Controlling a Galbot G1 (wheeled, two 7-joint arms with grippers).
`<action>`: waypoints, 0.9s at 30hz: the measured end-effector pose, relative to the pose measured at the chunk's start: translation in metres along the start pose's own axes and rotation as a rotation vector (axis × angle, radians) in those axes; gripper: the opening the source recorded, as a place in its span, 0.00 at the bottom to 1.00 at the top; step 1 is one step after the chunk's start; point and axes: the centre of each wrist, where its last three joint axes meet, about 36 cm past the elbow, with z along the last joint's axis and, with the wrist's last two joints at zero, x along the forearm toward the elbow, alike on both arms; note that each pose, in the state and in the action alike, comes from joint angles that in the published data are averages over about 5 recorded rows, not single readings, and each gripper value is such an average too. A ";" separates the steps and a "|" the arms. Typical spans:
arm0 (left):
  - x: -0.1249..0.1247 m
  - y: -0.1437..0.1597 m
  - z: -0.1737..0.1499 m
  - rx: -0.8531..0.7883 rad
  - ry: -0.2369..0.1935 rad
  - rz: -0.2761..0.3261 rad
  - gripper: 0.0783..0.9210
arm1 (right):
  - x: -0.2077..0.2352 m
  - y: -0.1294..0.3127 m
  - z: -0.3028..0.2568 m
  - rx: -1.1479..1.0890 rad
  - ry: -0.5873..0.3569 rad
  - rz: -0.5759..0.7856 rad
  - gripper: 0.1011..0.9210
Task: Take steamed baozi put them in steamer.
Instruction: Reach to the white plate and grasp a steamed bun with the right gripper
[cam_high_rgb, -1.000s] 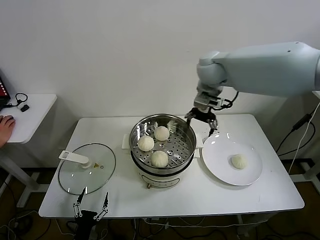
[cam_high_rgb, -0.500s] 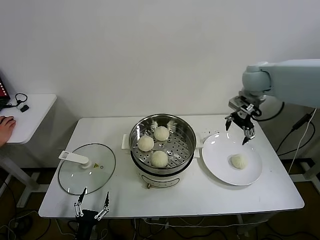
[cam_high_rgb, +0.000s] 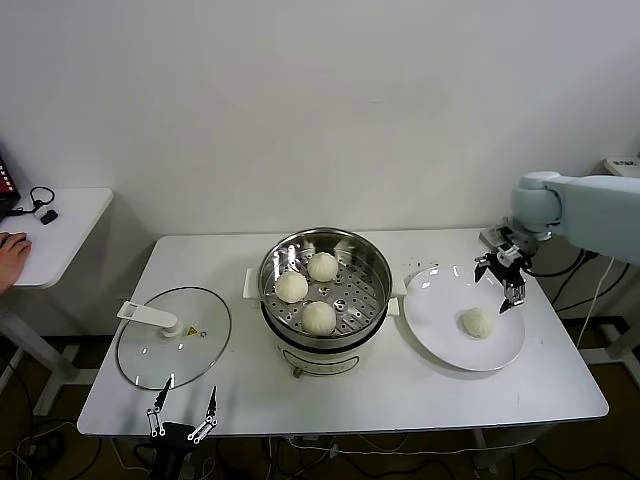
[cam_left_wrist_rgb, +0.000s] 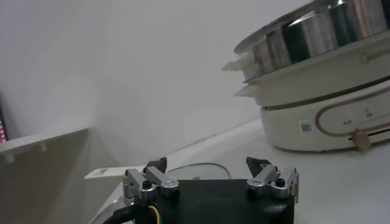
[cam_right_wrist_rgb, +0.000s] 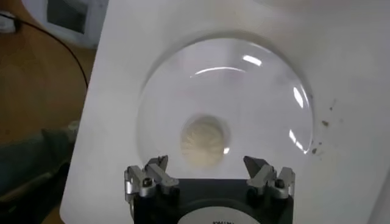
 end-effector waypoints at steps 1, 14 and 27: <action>0.001 0.000 0.000 -0.001 0.002 0.000 0.88 | -0.006 0.001 0.002 -0.007 0.000 0.000 0.88; 0.004 0.004 0.003 -0.010 0.015 0.004 0.88 | -0.065 0.005 0.016 -0.069 0.002 0.019 0.88; 0.007 0.005 0.005 -0.012 0.022 0.006 0.88 | -0.099 0.009 0.024 -0.115 -0.003 0.018 0.88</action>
